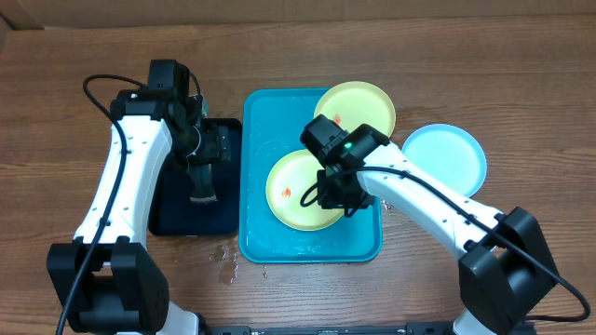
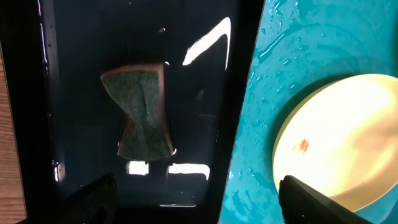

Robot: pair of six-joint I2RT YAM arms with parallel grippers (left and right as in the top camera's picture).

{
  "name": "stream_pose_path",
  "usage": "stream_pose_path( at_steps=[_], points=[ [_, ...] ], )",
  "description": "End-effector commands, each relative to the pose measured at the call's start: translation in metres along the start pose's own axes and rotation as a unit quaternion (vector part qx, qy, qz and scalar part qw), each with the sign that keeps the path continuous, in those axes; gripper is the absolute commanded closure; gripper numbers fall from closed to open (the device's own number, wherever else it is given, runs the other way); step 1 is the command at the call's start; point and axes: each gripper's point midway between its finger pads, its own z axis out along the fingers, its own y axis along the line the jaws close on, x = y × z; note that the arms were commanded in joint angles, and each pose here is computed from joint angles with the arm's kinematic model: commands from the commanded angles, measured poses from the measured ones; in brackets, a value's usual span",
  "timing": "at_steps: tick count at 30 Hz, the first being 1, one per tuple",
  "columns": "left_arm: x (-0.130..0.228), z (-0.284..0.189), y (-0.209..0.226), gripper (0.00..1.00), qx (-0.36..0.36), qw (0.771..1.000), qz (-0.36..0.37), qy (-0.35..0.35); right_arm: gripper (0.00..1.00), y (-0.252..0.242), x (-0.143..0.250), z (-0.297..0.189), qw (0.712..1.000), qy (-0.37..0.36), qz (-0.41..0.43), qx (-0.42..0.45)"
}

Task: Clean dirty plates on tray and stack at the side
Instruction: 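Slide the yellow plate toward the tray center with the right gripper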

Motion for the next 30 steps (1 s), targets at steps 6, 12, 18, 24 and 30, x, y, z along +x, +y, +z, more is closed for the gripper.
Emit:
stream_pose_path(
  at_steps=[6, 12, 18, 24, 30],
  points=[
    [0.003, 0.008, 0.001, 0.16, -0.007, 1.000, -0.007, 0.010, 0.60, -0.009, -0.010, 0.023, 0.998, -0.044, 0.043, 0.004],
    [0.003, 0.008, 0.001, 0.16, -0.007, 1.000, -0.007, 0.011, 0.61, -0.021, -0.021, 0.037, 0.992, -0.083, 0.087, 0.023],
    [0.004, 0.008, 0.001, 0.16, -0.007, 1.000, -0.008, 0.013, 0.73, -0.027, -0.024, 0.039, 0.991, -0.082, 0.101, 0.024],
    [0.004, 0.008, 0.001, 0.16, -0.007, 1.000, -0.007, 0.013, 0.77, -0.028, -0.023, 0.040, 0.989, -0.082, 0.121, 0.024],
    [0.005, 0.008, 0.001, 0.16, -0.008, 1.000, -0.008, 0.015, 0.80, -0.030, -0.021, 0.049, 0.989, -0.083, 0.123, 0.022]
  ],
)
